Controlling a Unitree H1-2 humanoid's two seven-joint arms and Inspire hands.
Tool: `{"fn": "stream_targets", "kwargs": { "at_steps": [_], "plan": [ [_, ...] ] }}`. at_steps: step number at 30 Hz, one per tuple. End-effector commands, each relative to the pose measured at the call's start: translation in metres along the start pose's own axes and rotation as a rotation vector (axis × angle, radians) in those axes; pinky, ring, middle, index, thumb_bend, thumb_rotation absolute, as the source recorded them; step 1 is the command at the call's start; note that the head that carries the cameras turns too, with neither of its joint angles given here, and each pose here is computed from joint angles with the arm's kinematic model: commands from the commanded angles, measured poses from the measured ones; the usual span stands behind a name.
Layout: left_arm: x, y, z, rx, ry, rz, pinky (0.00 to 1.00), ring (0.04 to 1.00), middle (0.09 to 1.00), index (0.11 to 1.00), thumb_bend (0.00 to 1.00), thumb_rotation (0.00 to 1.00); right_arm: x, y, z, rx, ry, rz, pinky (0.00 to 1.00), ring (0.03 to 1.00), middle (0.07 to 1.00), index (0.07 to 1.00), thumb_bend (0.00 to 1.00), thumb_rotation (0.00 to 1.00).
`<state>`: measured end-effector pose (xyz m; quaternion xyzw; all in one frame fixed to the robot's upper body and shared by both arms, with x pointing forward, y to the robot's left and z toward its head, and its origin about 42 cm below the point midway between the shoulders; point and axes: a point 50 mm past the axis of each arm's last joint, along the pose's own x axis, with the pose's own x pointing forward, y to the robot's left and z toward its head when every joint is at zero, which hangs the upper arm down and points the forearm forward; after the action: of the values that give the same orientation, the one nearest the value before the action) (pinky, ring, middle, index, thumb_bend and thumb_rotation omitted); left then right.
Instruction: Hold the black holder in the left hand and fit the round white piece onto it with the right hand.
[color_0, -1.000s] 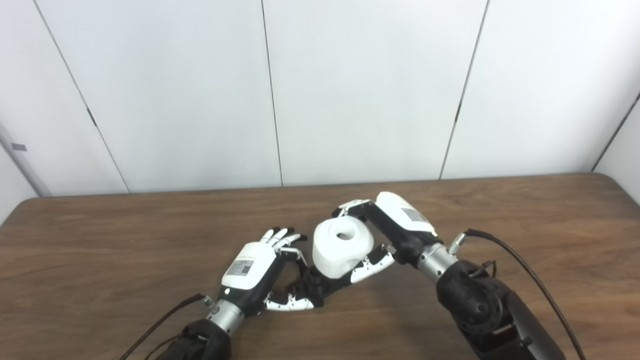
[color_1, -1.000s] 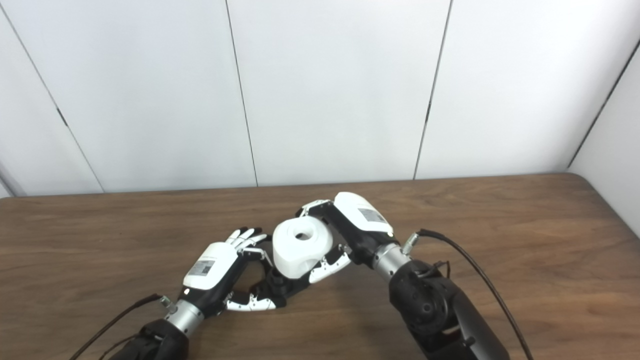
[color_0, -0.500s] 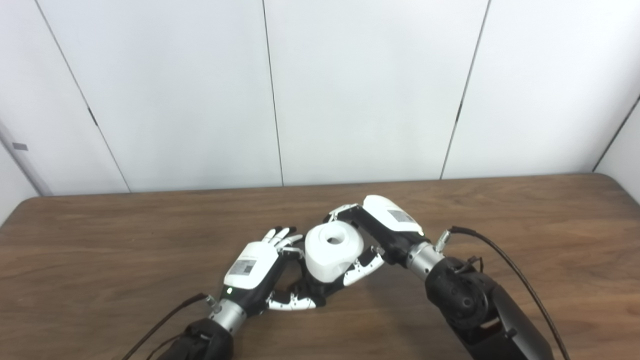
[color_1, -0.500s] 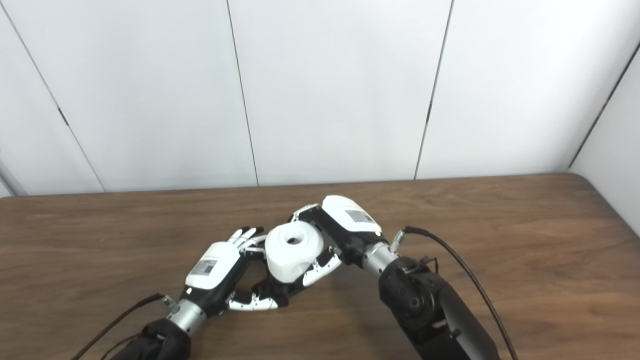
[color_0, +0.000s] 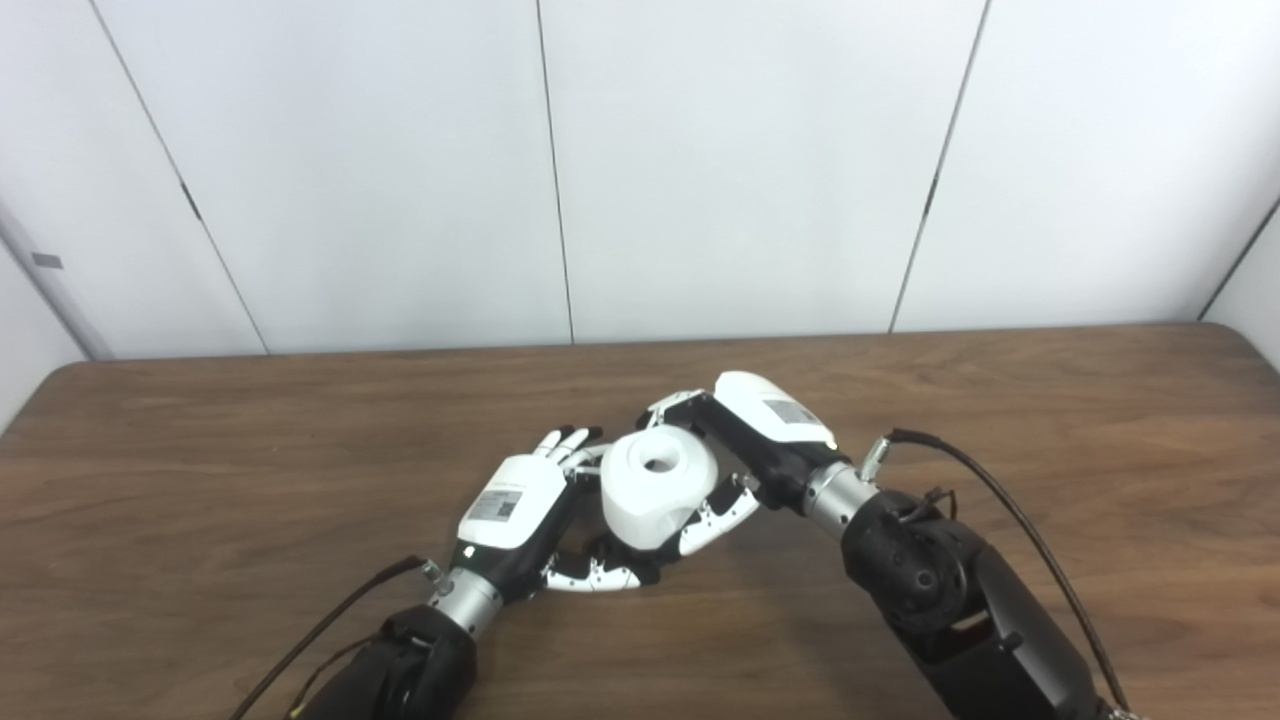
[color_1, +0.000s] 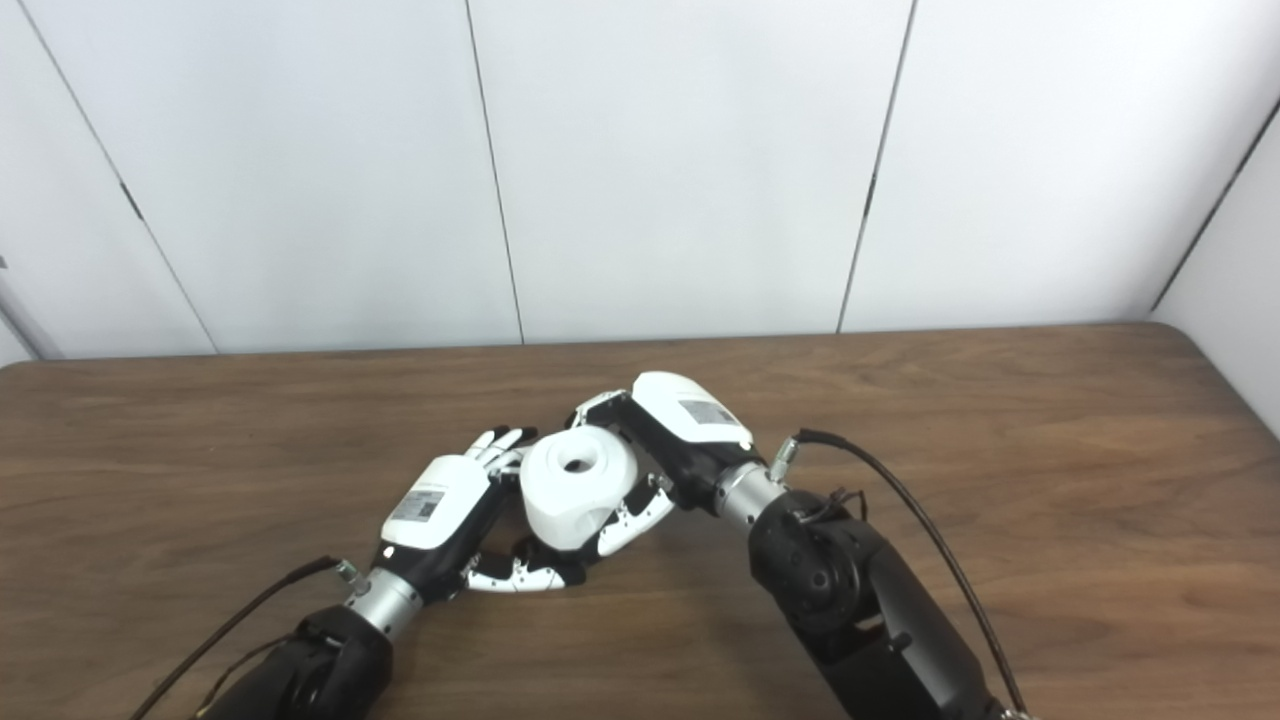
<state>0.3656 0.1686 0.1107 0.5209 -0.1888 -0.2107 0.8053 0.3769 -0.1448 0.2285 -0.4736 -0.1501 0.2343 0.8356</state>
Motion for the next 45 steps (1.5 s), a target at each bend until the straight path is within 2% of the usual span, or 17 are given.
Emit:
{"fn": "stream_targets", "kwargs": {
  "at_steps": [1, 13, 22, 38, 41, 43, 45],
  "plan": [
    [-0.044, -0.080, 0.014, 0.038, 0.041, -0.372, 1.00, 0.958, 0.857, 0.483, 0.52, 0.06, 0.010, -0.021, 0.020, -0.048, -0.094, -0.050, 0.68, 0.773, 0.771, 0.481, 0.52, 0.14],
    [-0.045, -0.080, 0.016, 0.032, 0.038, -0.364, 0.99, 0.949, 0.848, 0.483, 0.52, 0.06, 0.012, -0.007, 0.012, -0.081, -0.083, 0.011, 0.71, 0.779, 0.768, 0.481, 0.52, 0.14],
    [-0.045, -0.081, 0.019, 0.023, 0.042, -0.365, 1.00, 0.952, 0.853, 0.483, 0.52, 0.06, 0.014, 0.002, 0.003, -0.100, -0.070, 0.049, 0.70, 0.771, 0.764, 0.482, 0.52, 0.14],
    [-0.045, -0.079, 0.020, 0.016, 0.058, -0.362, 1.00, 0.957, 0.873, 0.483, 0.52, 0.06, 0.011, -0.002, -0.010, -0.140, -0.080, 0.082, 0.70, 0.767, 0.762, 0.482, 0.52, 0.14],
    [-0.045, -0.079, 0.020, 0.017, 0.059, -0.363, 1.00, 0.957, 0.867, 0.483, 0.52, 0.06, 0.009, -0.005, -0.010, -0.125, -0.062, 0.123, 0.70, 0.780, 0.791, 0.492, 0.52, 0.15],
    [-0.045, -0.080, 0.019, 0.027, 0.056, -0.363, 1.00, 0.956, 0.868, 0.483, 0.52, 0.06, 0.008, -0.006, -0.011, -0.130, -0.058, 0.138, 0.70, 0.799, 0.852, 0.776, 0.76, 0.26],
    [-0.044, -0.080, 0.019, 0.026, 0.056, -0.362, 1.00, 0.954, 0.869, 0.483, 0.52, 0.06, 0.007, -0.007, -0.011, -0.132, -0.058, 0.135, 0.68, 0.803, 0.877, 0.880, 0.84, 0.29]
  ]
}}
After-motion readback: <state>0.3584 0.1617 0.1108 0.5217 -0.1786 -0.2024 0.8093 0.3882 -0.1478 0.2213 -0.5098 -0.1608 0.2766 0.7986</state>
